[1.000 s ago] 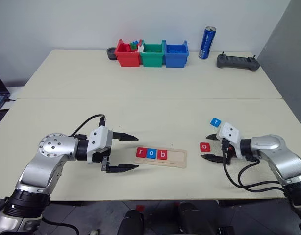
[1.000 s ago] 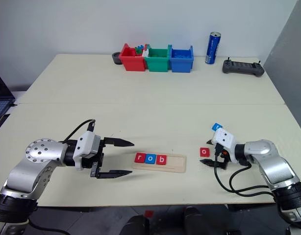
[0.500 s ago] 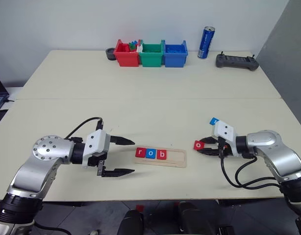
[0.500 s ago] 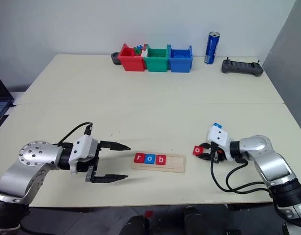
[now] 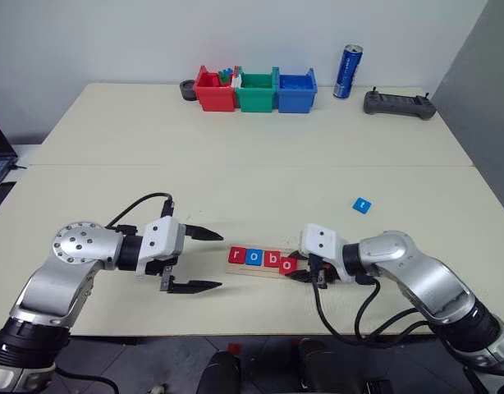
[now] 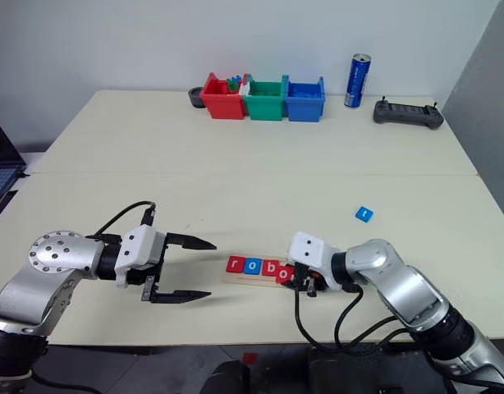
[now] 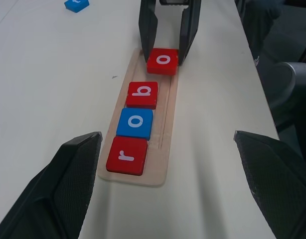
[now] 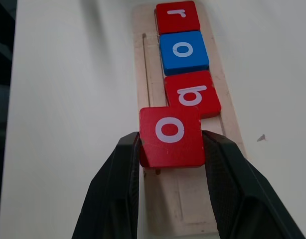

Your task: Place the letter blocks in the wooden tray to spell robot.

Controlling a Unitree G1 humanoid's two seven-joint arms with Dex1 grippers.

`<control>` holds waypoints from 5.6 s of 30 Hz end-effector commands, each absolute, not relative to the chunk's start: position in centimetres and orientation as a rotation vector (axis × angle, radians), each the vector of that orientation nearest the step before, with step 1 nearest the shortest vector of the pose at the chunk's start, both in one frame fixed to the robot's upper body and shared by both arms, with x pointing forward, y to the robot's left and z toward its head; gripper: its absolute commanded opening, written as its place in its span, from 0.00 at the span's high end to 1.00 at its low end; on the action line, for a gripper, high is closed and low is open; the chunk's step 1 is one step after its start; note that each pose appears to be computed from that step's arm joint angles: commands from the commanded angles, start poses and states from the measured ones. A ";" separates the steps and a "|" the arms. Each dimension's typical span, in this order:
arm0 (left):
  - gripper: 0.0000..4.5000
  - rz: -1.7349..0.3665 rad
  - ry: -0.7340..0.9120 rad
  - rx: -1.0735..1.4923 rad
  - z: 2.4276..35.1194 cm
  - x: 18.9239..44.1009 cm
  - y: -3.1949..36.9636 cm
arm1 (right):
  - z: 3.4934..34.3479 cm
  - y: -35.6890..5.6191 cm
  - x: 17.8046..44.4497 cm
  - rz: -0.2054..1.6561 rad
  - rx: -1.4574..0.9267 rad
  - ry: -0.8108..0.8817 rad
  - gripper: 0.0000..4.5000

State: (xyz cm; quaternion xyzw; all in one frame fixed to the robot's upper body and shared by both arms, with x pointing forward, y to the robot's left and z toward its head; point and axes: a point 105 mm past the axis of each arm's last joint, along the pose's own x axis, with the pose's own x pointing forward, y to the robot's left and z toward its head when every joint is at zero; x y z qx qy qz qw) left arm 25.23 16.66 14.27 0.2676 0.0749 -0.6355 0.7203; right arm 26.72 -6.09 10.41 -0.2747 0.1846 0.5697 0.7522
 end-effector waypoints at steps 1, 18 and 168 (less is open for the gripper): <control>0.00 -1.407 0.137 0.612 14.9 25.3 16.5 | 11.1 -5.8 27.2 1.235 -0.633 0.366 0.68; 0.00 -1.391 0.140 0.606 13.8 25.0 17.6 | 10.8 -6.0 27.7 1.244 -0.674 0.368 0.37; 0.00 -1.437 0.130 0.592 13.0 25.4 17.0 | 10.3 -13.9 27.0 1.001 -0.401 0.426 0.00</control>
